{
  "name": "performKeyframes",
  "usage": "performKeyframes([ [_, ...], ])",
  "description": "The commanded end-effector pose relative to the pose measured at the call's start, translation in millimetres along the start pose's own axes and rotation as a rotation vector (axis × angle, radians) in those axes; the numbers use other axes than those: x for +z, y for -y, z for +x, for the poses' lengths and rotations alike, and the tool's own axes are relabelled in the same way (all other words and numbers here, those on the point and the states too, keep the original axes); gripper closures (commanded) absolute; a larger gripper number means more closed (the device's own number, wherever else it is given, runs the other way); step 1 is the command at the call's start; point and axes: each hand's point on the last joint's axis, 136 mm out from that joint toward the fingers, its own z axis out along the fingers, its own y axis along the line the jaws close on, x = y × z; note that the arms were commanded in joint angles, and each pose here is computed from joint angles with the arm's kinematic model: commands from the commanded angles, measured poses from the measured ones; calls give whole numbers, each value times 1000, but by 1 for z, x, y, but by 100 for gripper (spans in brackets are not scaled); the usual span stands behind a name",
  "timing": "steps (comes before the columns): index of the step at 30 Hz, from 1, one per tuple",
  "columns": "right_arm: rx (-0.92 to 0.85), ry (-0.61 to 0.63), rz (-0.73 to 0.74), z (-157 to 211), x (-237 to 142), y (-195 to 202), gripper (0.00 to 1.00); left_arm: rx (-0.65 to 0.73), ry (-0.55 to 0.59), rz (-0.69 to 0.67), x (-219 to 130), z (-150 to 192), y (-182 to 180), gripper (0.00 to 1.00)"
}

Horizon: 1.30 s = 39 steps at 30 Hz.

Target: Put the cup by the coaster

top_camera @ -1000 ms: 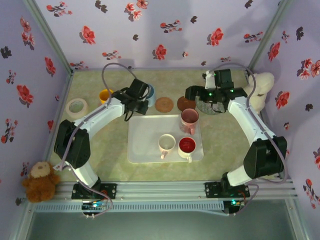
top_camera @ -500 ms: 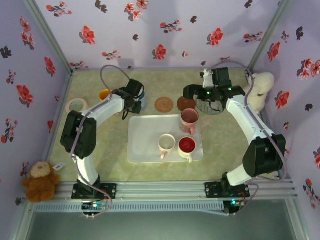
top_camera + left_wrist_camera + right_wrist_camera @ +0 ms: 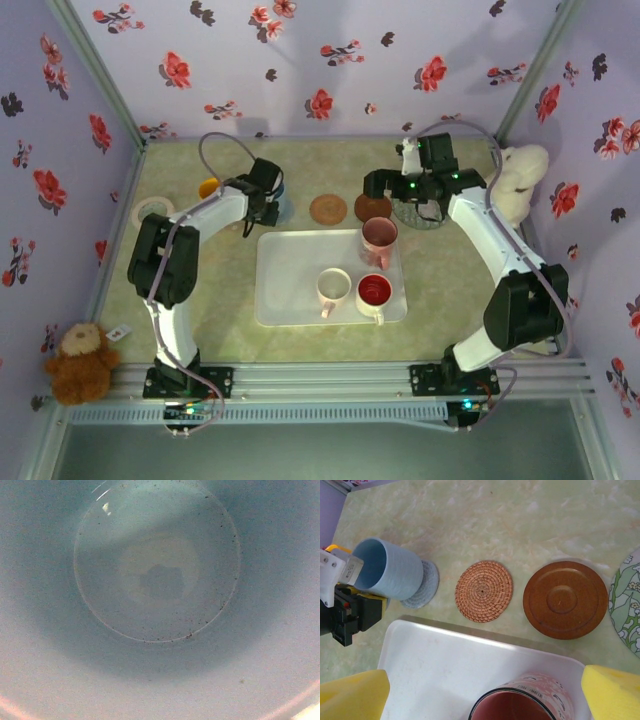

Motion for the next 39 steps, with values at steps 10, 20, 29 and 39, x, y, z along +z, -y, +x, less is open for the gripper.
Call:
performKeyframes([
  [10,-21,-10,29,-3,0,-2,1,-14,120,40,-5,-36,3,100],
  [20,-25,-19,34,0,3,-1,1,3,88,51,-2,-24,8,100],
  [29,-24,-32,24,8,4,-3,1,14,66,48,-4,-16,7,100],
  [39,-36,-25,18,9,0,-5,1,6,68,40,-1,-18,7,87],
])
